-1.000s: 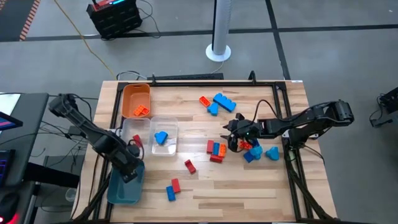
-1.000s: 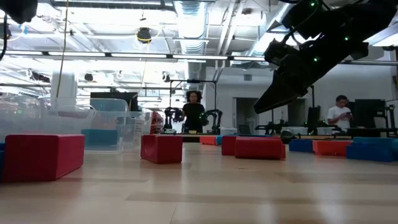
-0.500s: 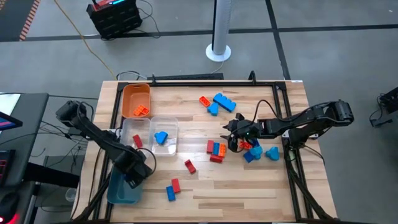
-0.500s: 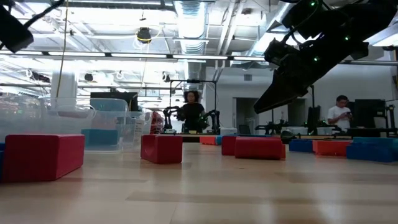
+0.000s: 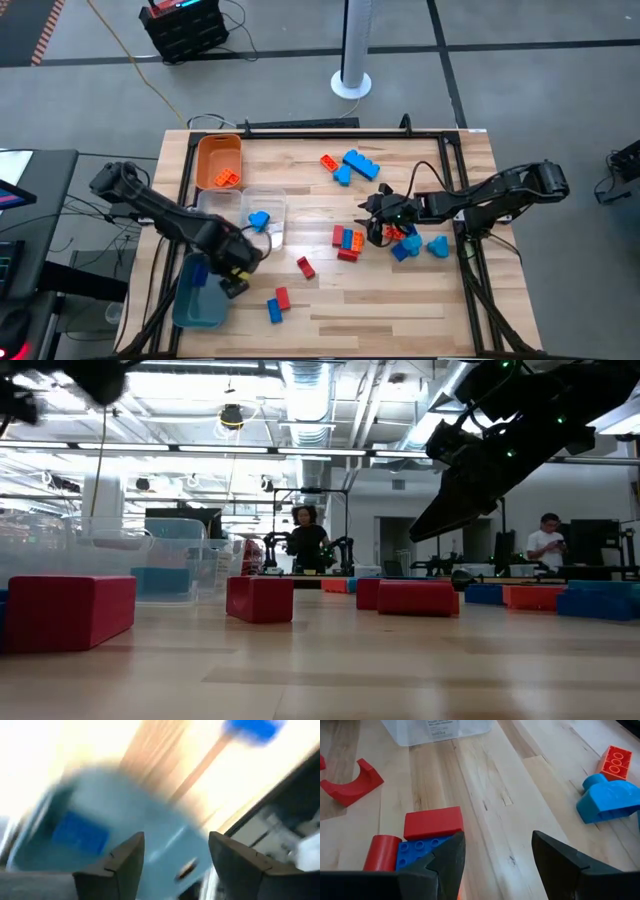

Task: Sort blocks
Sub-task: Put the blue game piece into the blue bin

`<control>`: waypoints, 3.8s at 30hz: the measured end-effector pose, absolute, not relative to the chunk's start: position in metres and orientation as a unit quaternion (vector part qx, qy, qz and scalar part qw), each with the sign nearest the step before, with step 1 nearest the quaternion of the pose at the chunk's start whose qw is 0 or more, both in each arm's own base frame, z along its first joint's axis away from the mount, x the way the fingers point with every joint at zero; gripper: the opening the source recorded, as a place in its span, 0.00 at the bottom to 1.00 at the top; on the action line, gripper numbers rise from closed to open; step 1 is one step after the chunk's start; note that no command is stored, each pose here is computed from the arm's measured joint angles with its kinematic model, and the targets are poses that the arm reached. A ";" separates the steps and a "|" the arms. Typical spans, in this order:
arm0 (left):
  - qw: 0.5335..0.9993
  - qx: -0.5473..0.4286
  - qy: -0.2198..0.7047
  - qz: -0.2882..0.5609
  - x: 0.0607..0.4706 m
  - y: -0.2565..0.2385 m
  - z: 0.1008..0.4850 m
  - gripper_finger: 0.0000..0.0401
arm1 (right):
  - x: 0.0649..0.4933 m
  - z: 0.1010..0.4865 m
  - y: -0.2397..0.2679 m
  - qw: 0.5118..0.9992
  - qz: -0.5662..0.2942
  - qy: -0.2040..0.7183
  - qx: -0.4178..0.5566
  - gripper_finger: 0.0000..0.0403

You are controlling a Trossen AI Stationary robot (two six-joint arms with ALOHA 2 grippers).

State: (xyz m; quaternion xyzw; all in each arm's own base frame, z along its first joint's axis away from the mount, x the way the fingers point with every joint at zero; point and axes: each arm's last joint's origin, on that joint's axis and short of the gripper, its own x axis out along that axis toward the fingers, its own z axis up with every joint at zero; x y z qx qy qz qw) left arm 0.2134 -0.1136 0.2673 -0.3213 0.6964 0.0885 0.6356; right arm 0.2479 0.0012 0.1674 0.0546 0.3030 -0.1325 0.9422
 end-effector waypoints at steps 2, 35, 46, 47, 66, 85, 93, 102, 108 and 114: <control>0.705 -0.288 0.646 0.053 0.225 -0.115 0.274 0.52 | 0.248 0.167 0.001 0.942 -0.134 0.303 0.055 0.59; 0.765 0.349 0.407 -0.357 0.268 -0.199 0.221 0.48 | 0.241 0.161 0.009 0.913 -0.228 0.306 0.146 0.59; 0.714 0.375 0.434 -0.402 0.274 -0.204 0.191 0.48 | 0.238 0.169 0.045 0.911 -0.299 0.198 0.202 0.59; 0.711 0.375 0.438 -0.403 0.275 -0.205 0.187 0.48 | 0.238 0.170 0.049 0.913 -0.301 0.187 0.202 0.59; 0.658 0.392 0.495 -0.411 0.279 -0.200 0.156 0.48 | 0.238 0.175 0.055 0.912 -0.312 0.145 0.223 0.59; 0.644 0.387 0.539 -0.381 0.272 -0.193 0.157 0.38 | 0.238 0.175 0.055 0.914 -0.311 0.148 0.216 0.59; 0.626 0.365 0.589 -0.357 0.262 -0.186 0.163 0.20 | 0.238 0.175 0.055 0.914 -0.311 0.148 0.216 0.59; 0.701 0.258 0.603 -0.282 0.228 -0.162 0.235 0.21 | 0.238 0.174 0.055 0.914 -0.311 0.148 0.215 0.59; 0.737 0.083 0.645 -0.187 0.192 -0.139 0.270 0.23 | 0.238 0.174 0.055 0.914 -0.311 0.148 0.215 0.59; 0.728 0.015 0.671 -0.142 0.156 -0.132 0.241 0.23 | 0.238 0.175 0.053 0.914 -0.313 0.148 0.212 0.59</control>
